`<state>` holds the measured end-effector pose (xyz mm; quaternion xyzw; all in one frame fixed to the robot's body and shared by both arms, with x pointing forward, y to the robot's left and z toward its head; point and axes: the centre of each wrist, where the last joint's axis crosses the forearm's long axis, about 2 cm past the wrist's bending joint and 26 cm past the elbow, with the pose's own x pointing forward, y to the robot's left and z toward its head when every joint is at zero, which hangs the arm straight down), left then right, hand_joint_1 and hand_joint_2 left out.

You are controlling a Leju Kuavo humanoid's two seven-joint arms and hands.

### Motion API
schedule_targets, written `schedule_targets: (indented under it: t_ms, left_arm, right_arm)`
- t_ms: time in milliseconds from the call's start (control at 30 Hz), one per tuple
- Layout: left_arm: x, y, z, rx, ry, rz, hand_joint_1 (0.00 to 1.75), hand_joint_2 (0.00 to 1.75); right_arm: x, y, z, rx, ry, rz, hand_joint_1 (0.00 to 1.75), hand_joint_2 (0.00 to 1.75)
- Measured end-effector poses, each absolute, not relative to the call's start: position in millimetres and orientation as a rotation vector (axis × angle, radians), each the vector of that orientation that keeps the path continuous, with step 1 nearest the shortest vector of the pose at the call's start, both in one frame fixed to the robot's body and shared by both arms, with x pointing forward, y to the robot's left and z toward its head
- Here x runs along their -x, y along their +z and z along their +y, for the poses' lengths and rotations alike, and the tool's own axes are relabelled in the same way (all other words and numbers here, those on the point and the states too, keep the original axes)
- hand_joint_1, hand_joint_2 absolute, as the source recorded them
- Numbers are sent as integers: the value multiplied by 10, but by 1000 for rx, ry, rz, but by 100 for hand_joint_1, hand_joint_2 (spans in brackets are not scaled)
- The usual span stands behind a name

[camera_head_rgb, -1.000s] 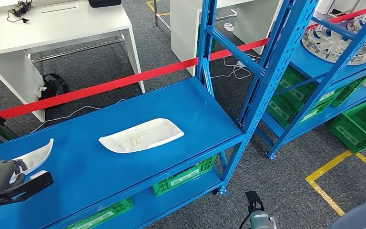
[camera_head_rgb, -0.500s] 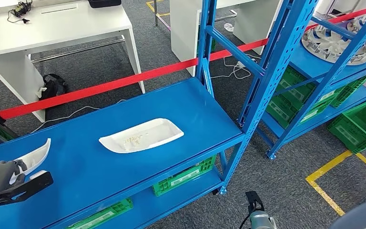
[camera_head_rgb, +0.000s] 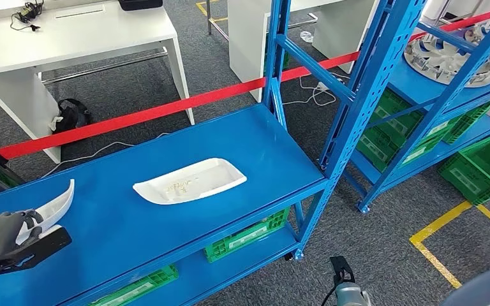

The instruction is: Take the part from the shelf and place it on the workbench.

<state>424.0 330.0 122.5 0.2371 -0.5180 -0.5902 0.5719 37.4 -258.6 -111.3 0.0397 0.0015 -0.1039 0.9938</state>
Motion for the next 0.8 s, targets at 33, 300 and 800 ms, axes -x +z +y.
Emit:
schedule_targets:
  t_ms: [33,300,800]
  left_arm:
    - [-4242,1228,3286,-514,-1343,-1238,175,175]
    - [-4339,1428,3087,-187,-968,-1524,175,175]
    - [-4441,1993,2799,637,-431,-1775,175,175]
  right_arm:
    - [-374,-1113,-2587,-79,-208,4,0,0]
    - [-375,-1114,-2589,-76,-216,2,0,0]
    - [-378,-1113,-2592,-66,-237,18,0,0]
